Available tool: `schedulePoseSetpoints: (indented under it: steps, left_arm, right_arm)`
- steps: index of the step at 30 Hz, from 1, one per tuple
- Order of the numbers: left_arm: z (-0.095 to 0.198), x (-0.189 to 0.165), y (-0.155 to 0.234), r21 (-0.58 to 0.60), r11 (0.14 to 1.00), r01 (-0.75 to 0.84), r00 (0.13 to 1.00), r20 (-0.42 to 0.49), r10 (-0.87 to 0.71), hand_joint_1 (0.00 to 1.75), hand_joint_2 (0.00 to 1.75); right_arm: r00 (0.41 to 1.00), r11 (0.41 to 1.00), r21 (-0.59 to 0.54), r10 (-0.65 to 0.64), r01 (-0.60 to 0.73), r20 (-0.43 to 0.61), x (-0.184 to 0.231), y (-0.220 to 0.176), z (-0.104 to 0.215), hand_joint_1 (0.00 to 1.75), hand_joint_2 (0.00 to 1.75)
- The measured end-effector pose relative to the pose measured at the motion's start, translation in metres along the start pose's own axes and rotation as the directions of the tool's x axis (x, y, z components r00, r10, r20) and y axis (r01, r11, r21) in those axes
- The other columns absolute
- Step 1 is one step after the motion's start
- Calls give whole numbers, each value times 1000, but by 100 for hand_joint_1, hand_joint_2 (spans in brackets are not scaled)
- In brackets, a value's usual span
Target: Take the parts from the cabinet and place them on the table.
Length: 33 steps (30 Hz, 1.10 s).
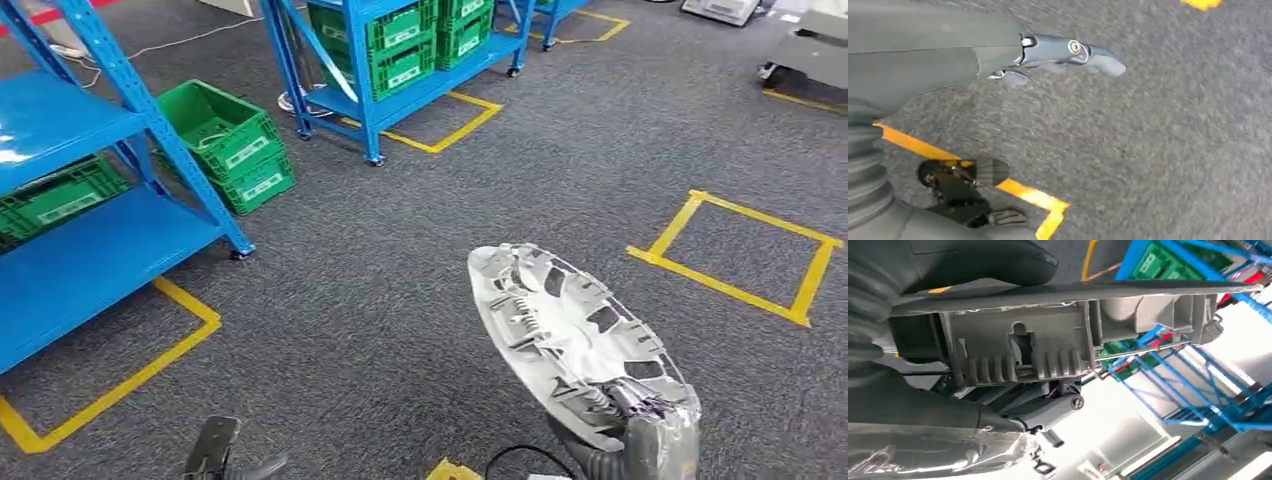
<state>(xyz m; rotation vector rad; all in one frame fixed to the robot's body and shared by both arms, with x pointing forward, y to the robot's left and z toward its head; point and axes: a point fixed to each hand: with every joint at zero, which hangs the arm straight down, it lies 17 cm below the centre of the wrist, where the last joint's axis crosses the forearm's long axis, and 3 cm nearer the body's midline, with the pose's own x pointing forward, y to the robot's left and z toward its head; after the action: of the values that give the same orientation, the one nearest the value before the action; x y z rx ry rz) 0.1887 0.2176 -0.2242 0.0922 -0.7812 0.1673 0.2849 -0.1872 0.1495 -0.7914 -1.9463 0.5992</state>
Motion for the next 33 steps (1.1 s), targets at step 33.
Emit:
schedulePoseSetpoints:
  steps: [33]
  left_arm:
    - [-1, 5, 9, 51, 999, 0, 999, 32, -1, 0, 175]
  right_arm:
    - [997, 999, -43, 14, -18, -73, -17, -18, 8, 175, 175]
